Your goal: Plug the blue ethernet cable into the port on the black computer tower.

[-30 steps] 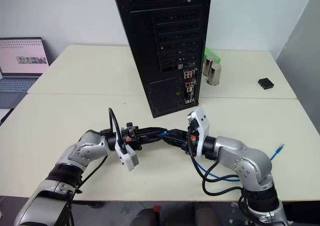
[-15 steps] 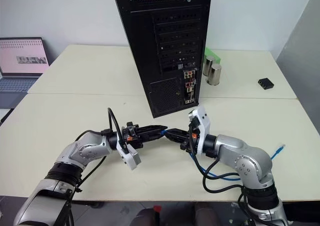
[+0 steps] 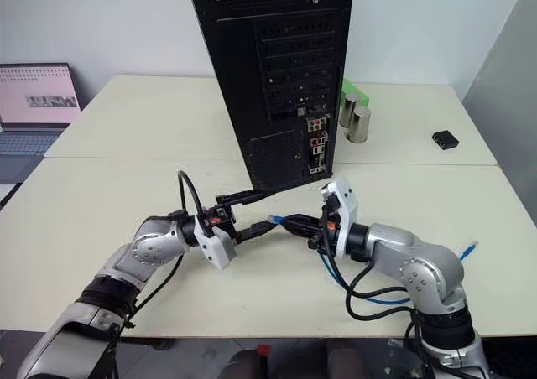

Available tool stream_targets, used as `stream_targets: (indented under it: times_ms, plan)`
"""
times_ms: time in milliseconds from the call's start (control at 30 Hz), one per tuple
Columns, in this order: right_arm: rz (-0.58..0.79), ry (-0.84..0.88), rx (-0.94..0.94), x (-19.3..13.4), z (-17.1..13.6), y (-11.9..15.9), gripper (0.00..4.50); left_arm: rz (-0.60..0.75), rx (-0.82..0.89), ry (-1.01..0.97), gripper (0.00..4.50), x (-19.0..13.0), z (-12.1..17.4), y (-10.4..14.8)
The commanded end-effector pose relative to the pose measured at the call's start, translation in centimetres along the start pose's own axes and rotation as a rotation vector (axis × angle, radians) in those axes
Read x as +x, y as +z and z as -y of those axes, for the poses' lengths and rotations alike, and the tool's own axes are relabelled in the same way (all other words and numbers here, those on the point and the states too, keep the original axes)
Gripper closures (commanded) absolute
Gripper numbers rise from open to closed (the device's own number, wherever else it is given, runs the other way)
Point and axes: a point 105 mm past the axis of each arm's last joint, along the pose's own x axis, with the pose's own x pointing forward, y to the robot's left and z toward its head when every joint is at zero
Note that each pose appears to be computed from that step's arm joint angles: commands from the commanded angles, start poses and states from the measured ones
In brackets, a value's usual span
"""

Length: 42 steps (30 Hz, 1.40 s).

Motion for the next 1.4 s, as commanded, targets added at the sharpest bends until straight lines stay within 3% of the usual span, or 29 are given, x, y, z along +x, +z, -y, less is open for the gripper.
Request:
stream_targets:
  times_ms: [33,200,400,600,833,1400]
  plan:
    - [0.092,-0.098,-0.092,-1.2,0.9,2.3,4.50,-0.044,-0.187,0.037,0.41,-0.5,-1.4,0.2]
    - [0.214,-0.282,-0.181,-1.6,2.2,4.9,4.50,-0.123,-0.599,0.047,0.41,-0.2,-1.3,0.8]
    - [0.287,-0.508,-0.387,0.1,2.8,6.4,4.50,-0.211,-0.852,0.095,0.41,1.3,-2.1,1.3]
    - [0.352,-0.631,-0.441,1.8,3.4,6.5,4.50,-0.276,-0.878,0.148,0.41,2.4,-2.6,1.1]
    - [0.398,-0.744,-0.436,2.1,5.3,7.0,4.50,-0.255,-0.860,0.164,0.41,3.4,-1.8,1.8]
    - [0.435,-0.708,-0.424,3.0,5.6,7.6,4.50,-0.218,-0.845,0.251,0.41,4.3,-1.9,1.8]
